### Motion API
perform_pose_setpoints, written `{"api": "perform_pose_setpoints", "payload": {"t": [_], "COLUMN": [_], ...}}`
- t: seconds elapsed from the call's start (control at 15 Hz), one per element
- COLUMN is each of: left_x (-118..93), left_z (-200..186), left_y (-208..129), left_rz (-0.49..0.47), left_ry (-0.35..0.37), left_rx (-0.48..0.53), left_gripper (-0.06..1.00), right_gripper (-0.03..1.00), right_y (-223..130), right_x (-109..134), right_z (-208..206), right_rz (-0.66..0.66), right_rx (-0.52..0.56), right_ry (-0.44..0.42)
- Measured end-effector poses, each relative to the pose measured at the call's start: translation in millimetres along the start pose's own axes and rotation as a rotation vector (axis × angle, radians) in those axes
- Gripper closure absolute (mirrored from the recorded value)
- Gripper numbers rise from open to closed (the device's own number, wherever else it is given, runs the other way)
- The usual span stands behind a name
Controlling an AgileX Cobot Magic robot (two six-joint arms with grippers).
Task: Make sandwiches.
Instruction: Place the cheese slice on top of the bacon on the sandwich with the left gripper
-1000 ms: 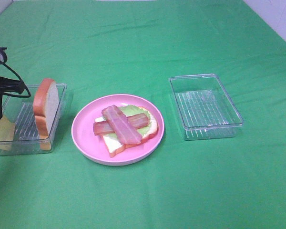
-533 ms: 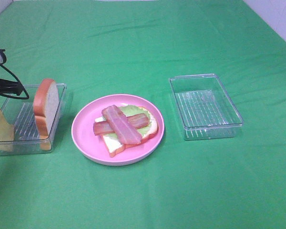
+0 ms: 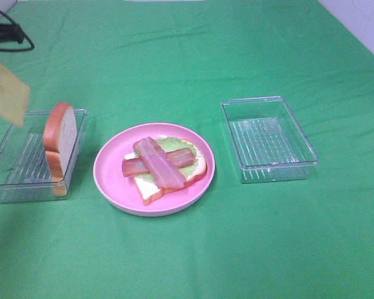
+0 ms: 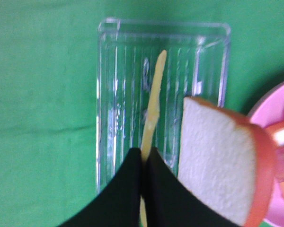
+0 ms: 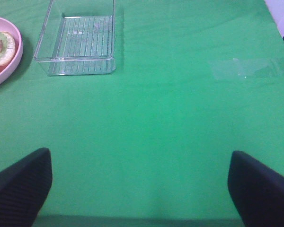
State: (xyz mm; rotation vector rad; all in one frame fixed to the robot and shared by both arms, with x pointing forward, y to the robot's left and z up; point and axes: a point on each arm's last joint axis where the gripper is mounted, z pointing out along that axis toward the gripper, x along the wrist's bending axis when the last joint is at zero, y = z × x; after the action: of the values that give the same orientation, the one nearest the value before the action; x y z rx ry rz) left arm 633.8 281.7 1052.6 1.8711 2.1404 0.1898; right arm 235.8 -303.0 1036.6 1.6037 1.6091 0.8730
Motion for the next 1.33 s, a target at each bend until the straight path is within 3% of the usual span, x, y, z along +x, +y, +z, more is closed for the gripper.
{"api": "perform_pose_setpoints", "payload": {"t": [0.13,0.2,0.27,0.33,0.4,0.67,0.87,1.13,1.33], "left_x": [-10,-30,-37,-71,-89,-141,-181,-211,-216], "left_z": [-28,-48,-54,-66,-68,-58,-23,30,67], "left_y": [10,16,18,14,9,-9,-24,-45,-56], "left_rz": [0.019,0.058,0.069,0.12,0.156,0.274,0.343,0.394,0.414], "left_ry": [-0.027,-0.063,-0.079,-0.173,-0.23,-0.44,-0.575,-0.576,-0.549], "left_rx": [-0.088,-0.152,-0.168,-0.192,-0.194,-0.12,0.001,0.165,0.284], "left_gripper": [0.94,0.94,0.94,0.94,0.94,0.94,0.94,0.94,0.94], "right_gripper": [0.0,0.0,0.0,0.0,0.0,0.0,0.0,0.0,0.0], "right_y": [0,0,0,0,0,0,0,0,0], "right_x": [0,0,0,0,0,0,0,0,0], "right_z": [0,0,0,0,0,0,0,0,0], "right_rz": [0.0,0.0,0.0,0.0,0.0,0.0,0.0,0.0,0.0], "right_rx": [0.0,0.0,0.0,0.0,0.0,0.0,0.0,0.0,0.0], "right_ry": [0.0,0.0,0.0,0.0,0.0,0.0,0.0,0.0,0.0]}}
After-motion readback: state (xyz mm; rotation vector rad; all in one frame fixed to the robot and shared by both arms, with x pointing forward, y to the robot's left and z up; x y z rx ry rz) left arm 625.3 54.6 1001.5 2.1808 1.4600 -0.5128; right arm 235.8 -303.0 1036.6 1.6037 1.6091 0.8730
